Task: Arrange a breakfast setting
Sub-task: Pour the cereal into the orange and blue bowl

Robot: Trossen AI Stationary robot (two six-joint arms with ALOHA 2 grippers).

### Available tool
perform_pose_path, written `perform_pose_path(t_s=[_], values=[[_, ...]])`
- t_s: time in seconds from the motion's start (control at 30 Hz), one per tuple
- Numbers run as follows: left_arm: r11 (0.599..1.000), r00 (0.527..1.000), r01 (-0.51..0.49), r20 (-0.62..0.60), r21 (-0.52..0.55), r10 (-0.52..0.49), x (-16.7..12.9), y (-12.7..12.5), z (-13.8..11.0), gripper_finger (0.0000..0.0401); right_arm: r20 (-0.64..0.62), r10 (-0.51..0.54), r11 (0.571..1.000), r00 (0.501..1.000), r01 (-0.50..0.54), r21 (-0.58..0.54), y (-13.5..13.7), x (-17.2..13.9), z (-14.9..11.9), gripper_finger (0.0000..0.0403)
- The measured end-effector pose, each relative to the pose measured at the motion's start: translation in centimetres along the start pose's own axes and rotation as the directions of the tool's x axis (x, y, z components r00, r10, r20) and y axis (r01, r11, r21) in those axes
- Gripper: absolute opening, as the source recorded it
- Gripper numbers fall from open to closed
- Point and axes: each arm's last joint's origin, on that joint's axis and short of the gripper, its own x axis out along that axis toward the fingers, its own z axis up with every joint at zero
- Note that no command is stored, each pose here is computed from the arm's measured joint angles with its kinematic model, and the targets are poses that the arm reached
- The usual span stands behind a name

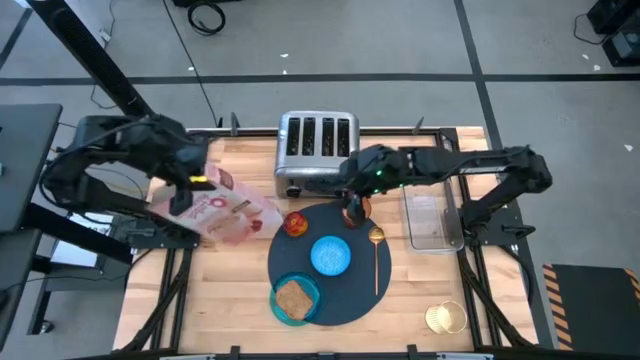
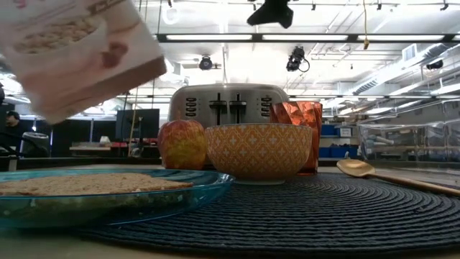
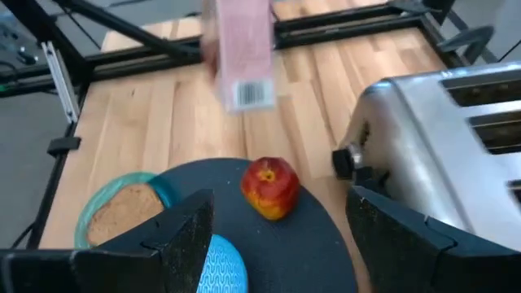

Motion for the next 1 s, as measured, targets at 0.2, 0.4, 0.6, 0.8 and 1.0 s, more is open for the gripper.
perform_pose_path(t_s=[0.2,0.4,0.6,0.8,1.0], values=[[0.999,0.980,-0.014,0.198,0.034,0.007,-4.0,-0.4,0.5,0.0001,0.067,0.020,1.000,0.998,-0.018,-0.017,0.9,2.7,0.3,0.0281],[0.998,0.948,-0.041,0.317,0.041,0.026,-6.7,-0.5,0.4,0.0001,0.314,-0.017,1.000,0.949,0.018,-0.001,0.1,4.9,-1.0,0.0282],[0.999,0.932,-0.039,0.361,0.033,0.024,-7.6,-0.5,0.4,0.0001,0.563,0.052,0.997,0.825,-0.071,0.012,-2.0,7.2,-3.2,0.0282],[0.999,0.924,-0.034,0.382,0.021,0.023,-7.7,-0.6,0.6,0.0001,0.737,0.146,0.975,0.659,-0.223,0.006,-2.8,10.3,-4.2,0.0297],[1.000,0.920,-0.015,0.391,-0.019,0.021,-7.7,-0.6,0.7,0.0001,0.786,0.127,0.962,0.605,-0.269,0.052,-4.0,12.1,-4.2,0.0341]])
